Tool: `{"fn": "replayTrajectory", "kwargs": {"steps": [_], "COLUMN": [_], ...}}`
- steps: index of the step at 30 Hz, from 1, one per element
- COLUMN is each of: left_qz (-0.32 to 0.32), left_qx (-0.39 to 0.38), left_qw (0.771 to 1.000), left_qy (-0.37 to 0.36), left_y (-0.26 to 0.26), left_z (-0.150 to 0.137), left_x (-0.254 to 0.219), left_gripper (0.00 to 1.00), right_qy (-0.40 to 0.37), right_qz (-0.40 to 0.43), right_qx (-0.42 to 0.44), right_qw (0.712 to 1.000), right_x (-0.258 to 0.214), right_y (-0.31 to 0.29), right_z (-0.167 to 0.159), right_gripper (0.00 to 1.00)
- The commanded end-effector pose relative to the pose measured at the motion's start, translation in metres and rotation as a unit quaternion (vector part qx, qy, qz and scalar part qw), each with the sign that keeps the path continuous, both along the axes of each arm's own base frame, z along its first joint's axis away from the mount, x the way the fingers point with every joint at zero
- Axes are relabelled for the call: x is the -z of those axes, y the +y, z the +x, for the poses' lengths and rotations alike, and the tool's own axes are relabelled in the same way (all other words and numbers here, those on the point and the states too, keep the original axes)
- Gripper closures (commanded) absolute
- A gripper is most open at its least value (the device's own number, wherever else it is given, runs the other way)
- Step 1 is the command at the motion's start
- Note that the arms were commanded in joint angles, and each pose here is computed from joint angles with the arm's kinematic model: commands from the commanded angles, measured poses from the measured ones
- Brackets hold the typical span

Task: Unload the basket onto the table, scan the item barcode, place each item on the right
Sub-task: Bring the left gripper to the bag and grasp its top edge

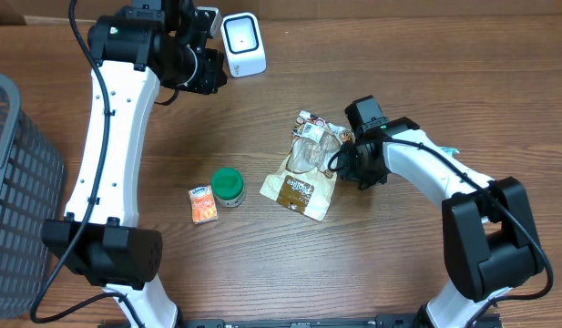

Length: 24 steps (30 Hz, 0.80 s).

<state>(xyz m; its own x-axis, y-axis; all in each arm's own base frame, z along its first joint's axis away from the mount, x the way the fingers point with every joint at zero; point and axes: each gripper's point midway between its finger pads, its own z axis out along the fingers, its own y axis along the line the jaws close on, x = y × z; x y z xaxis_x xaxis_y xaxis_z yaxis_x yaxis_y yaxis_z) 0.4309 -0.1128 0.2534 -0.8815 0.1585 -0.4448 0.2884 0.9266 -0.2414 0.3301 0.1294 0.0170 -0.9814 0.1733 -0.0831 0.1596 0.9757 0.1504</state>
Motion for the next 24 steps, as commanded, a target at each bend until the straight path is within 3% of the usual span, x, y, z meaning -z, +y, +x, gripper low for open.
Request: {"fn": "replayTrajectory", "kwargs": {"steps": [1, 9, 17, 24], "left_qz": [0.005, -0.006, 0.007, -0.055], "left_qx": [0.018, 0.057, 0.116, 0.182], "left_qw": [1.0, 0.998, 0.989, 0.974], "left_qy": [-0.004, 0.034, 0.093, 0.126], "left_y": [-0.01, -0.047, -0.095, -0.138], "left_z": [-0.004, -0.015, -0.018, -0.016], "left_x": [-0.001, 0.019, 0.078, 0.121], "left_gripper": [0.96, 0.96, 0.96, 0.96], "right_qy": [-0.021, -0.024, 0.038, 0.065], "right_qz": [0.016, 0.173, 0.193, 0.24], "right_qx": [-0.028, -0.019, 0.004, 0.016], "right_qw": [0.999, 0.985, 0.981, 0.968], "right_x": [-0.013, -0.063, -0.059, -0.043], "right_y": [-0.002, -0.004, -0.009, 0.009], "right_z": [0.016, 0.042, 0.016, -0.002], "right_gripper": [0.69, 0.69, 0.69, 0.69]}}
